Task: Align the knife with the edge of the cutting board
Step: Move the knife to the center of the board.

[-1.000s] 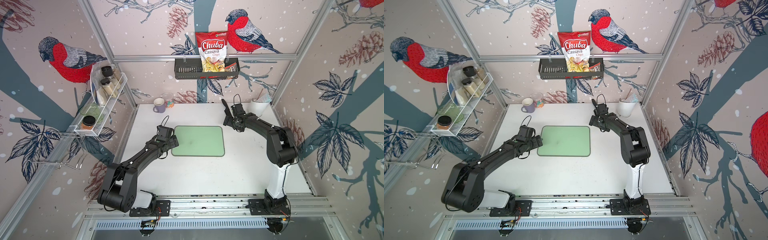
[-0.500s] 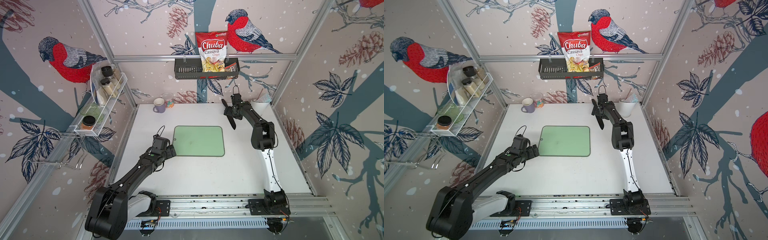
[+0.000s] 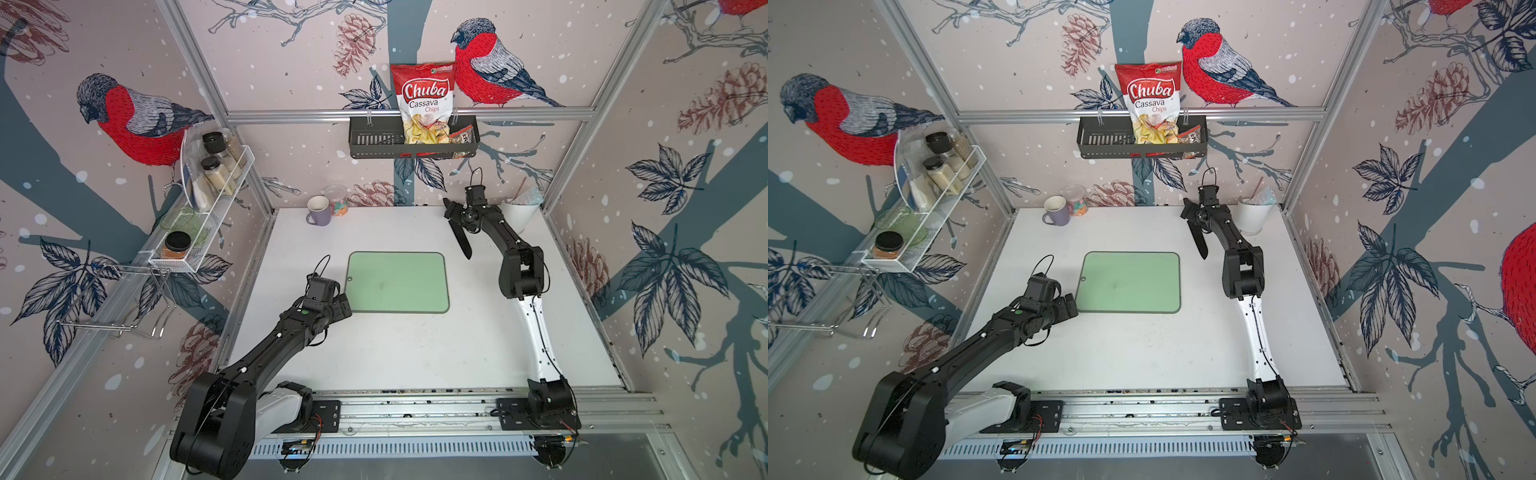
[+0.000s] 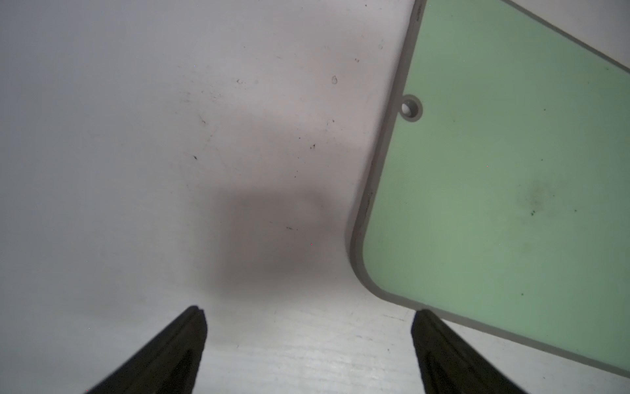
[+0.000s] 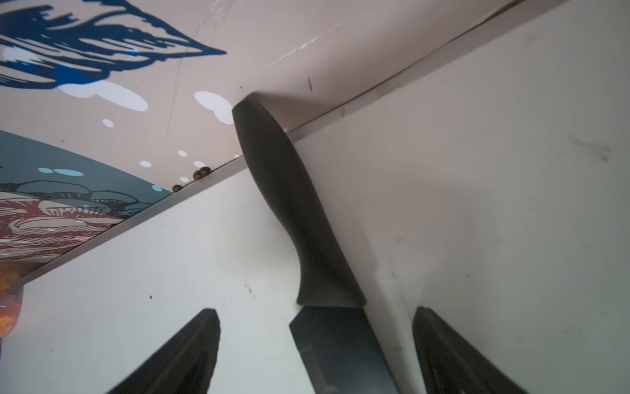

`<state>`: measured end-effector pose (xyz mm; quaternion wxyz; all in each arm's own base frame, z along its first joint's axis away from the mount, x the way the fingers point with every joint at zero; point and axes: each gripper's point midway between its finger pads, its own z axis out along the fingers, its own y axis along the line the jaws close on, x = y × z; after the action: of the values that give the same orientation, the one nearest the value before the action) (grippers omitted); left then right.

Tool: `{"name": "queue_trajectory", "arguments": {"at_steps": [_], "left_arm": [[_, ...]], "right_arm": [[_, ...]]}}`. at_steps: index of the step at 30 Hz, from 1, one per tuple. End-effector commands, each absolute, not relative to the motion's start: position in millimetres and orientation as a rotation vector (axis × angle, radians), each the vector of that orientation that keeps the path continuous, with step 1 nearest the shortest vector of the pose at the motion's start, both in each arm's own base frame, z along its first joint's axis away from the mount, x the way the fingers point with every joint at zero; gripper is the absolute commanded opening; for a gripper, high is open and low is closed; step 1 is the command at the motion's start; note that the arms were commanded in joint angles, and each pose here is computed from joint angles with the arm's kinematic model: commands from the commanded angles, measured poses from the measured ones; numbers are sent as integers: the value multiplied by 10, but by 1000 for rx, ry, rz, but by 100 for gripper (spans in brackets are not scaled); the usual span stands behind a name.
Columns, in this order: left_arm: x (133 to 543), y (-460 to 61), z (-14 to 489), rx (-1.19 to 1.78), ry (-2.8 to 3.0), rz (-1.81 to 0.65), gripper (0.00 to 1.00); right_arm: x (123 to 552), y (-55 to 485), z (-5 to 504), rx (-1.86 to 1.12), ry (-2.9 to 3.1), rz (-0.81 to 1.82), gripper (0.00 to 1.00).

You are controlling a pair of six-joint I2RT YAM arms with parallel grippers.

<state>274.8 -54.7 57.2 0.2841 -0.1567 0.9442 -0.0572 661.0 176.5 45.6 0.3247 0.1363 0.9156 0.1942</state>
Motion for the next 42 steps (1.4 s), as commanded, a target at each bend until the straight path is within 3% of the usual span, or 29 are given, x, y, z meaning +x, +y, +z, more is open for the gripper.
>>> {"name": "queue_trajectory", "arguments": {"at_steps": [1, 10, 18, 32, 34, 38, 42], "left_arm": [[2780, -533, 580, -412, 2511, -143, 96], [2778, -534, 588, -417, 2498, -154, 96], [2774, -539, 583, -415, 2501, -156, 96], [2765, -546, 593, -415, 2494, -165, 96], [2761, -542, 602, -416, 2490, -166, 96], [2757, -536, 618, -417, 2477, -168, 96], [2758, -535, 617, -417, 2476, -169, 96]], "right_arm": [[6570, 1863, 314, 387, 2423, 523, 89], [6408, 1634, 324, 356, 2452, 135, 83], [6083, 1339, 169, 473, 2594, 25, 71], [5551, 1619, -151, 175, 2804, -93, 65], [5390, 1621, -233, 174, 2864, -111, 60], [5097, 1665, -365, 147, 2939, -91, 37], [4792, 1613, -362, 173, 2956, -83, 32]]}}
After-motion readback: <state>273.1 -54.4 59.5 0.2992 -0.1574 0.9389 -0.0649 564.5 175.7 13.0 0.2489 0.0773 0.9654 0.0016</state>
